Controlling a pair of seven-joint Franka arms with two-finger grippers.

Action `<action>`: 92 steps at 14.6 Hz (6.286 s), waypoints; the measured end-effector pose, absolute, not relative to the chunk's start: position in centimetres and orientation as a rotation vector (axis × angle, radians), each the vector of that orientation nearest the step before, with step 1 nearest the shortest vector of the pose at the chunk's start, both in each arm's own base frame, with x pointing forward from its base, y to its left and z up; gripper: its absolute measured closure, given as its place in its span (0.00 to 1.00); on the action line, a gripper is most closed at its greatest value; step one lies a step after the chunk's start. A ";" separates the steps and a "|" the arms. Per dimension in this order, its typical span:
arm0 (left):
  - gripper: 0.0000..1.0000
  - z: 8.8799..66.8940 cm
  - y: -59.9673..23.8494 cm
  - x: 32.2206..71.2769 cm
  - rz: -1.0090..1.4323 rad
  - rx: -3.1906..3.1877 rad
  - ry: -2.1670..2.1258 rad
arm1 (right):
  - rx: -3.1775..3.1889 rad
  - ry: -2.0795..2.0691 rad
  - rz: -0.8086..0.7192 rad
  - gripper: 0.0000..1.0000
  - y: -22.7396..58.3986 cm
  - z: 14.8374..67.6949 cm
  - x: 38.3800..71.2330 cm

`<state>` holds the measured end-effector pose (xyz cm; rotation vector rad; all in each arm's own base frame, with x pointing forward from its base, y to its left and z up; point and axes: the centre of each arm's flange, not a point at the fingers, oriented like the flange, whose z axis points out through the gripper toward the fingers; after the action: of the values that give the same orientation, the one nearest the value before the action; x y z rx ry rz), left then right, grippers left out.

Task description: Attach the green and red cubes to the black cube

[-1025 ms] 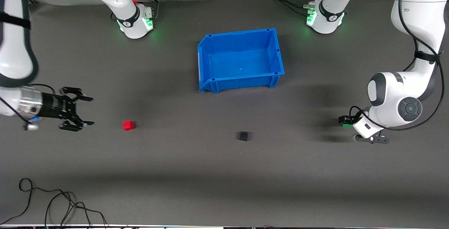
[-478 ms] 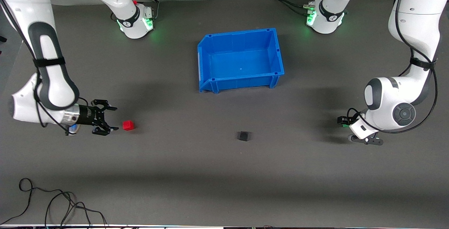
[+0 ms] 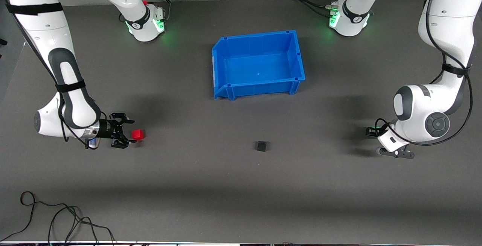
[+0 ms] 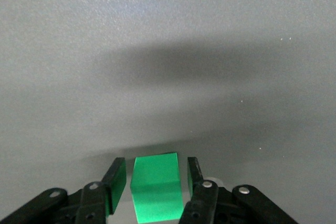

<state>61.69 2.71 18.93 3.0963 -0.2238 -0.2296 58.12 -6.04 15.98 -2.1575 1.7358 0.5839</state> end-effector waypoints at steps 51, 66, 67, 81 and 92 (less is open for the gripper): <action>0.63 18.9 -37.5 64.1 -0.188 2.225 1.857 | -1.639 2.071 0.312 0.60 44.4 15.8 59.1; 0.16 20.3 -37.5 64.7 -0.087 2.323 1.786 | -1.735 1.968 0.199 0.00 44.9 17.8 60.8; 0.04 21.2 -36.8 65.3 -0.078 2.334 1.776 | -1.761 1.948 0.182 0.00 45.0 18.5 61.0; 0.00 39.3 -5.4 68.6 -0.182 2.954 0.830 | -2.683 1.394 0.199 0.00 23.0 47.2 64.5; 0.00 52.9 3.0 63.0 -0.061 3.124 -0.047 | -3.089 0.525 0.015 0.00 3.7 58.2 58.3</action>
<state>63.03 3.00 52.91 3.1244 -0.0469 -0.0606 58.34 3.75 58.23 -3.0888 0.5254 0.0152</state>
